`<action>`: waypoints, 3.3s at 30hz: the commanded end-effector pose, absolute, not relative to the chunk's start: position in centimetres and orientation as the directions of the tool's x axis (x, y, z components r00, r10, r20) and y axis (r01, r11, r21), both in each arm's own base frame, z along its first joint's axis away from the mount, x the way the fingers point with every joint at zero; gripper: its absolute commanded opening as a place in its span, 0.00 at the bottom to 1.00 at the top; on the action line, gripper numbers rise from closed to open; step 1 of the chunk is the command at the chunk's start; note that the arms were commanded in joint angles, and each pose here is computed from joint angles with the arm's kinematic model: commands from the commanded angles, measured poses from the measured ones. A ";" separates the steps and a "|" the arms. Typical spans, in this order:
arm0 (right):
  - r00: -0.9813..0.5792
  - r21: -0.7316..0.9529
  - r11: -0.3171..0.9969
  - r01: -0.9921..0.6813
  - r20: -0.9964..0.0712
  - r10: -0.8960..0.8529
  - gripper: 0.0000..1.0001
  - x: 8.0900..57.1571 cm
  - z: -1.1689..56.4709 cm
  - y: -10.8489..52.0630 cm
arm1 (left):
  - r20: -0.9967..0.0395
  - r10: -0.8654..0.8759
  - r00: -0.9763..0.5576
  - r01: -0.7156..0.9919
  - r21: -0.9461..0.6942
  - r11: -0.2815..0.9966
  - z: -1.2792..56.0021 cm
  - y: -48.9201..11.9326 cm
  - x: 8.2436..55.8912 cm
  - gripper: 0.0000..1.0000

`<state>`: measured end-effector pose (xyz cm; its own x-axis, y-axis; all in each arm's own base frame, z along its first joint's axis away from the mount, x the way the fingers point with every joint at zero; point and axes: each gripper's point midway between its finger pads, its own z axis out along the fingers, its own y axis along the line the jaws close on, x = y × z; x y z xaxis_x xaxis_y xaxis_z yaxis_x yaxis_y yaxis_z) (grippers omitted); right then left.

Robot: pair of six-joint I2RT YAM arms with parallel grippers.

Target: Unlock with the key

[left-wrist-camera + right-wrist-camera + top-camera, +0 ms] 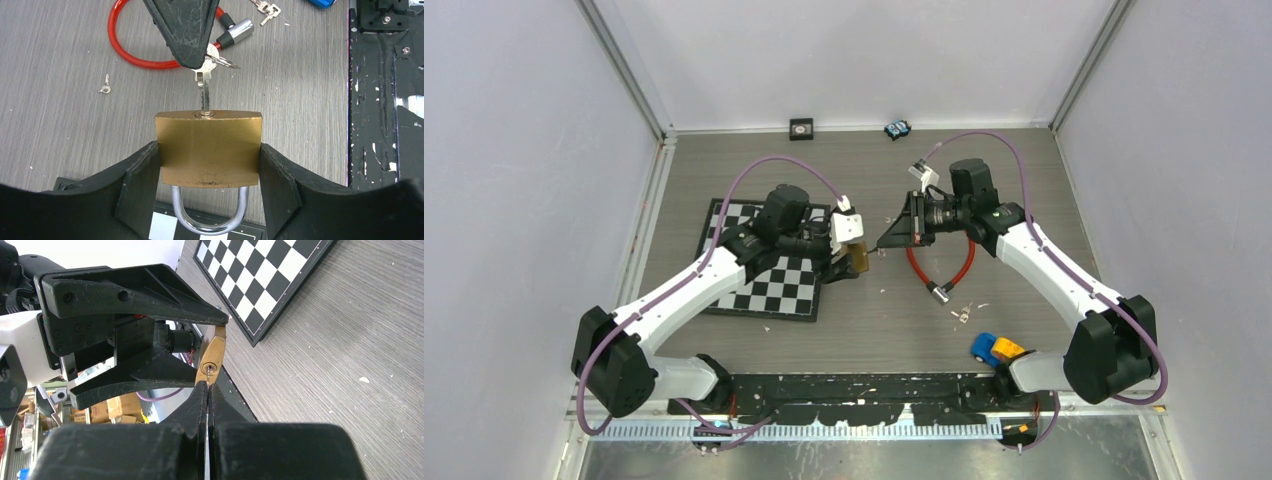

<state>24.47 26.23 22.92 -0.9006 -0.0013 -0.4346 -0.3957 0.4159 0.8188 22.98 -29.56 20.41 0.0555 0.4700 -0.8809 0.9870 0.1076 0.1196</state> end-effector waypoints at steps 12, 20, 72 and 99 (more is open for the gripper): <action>-0.859 0.782 0.399 -0.478 -0.511 -0.027 0.01 24.0 24.6 26.5 | -0.925 0.348 0.154 0.971 0.207 0.120 25.1 -31.0 24.2 0.00; -0.859 0.778 0.407 -0.478 -0.511 -0.033 0.01 24.1 24.3 26.9 | -0.924 0.352 0.149 0.969 0.207 0.135 25.0 -31.1 24.7 0.00; -0.850 0.786 0.390 -0.480 -0.526 0.013 0.21 27.3 24.3 28.4 | -0.925 0.351 0.145 0.975 0.193 0.106 24.1 -31.5 23.9 0.00; 0.058 -0.077 0.021 -0.997 -0.875 -0.482 0.59 14.7 28.2 23.6 | -0.975 0.184 -0.122 0.887 -0.190 -0.420 25.3 -30.6 13.1 0.00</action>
<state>14.36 23.36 27.96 -0.0620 -0.4279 -0.9017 -0.9969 0.0702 0.0352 14.51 -30.69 22.62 -0.1255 0.2781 -0.9523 0.9340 -0.2904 -0.2080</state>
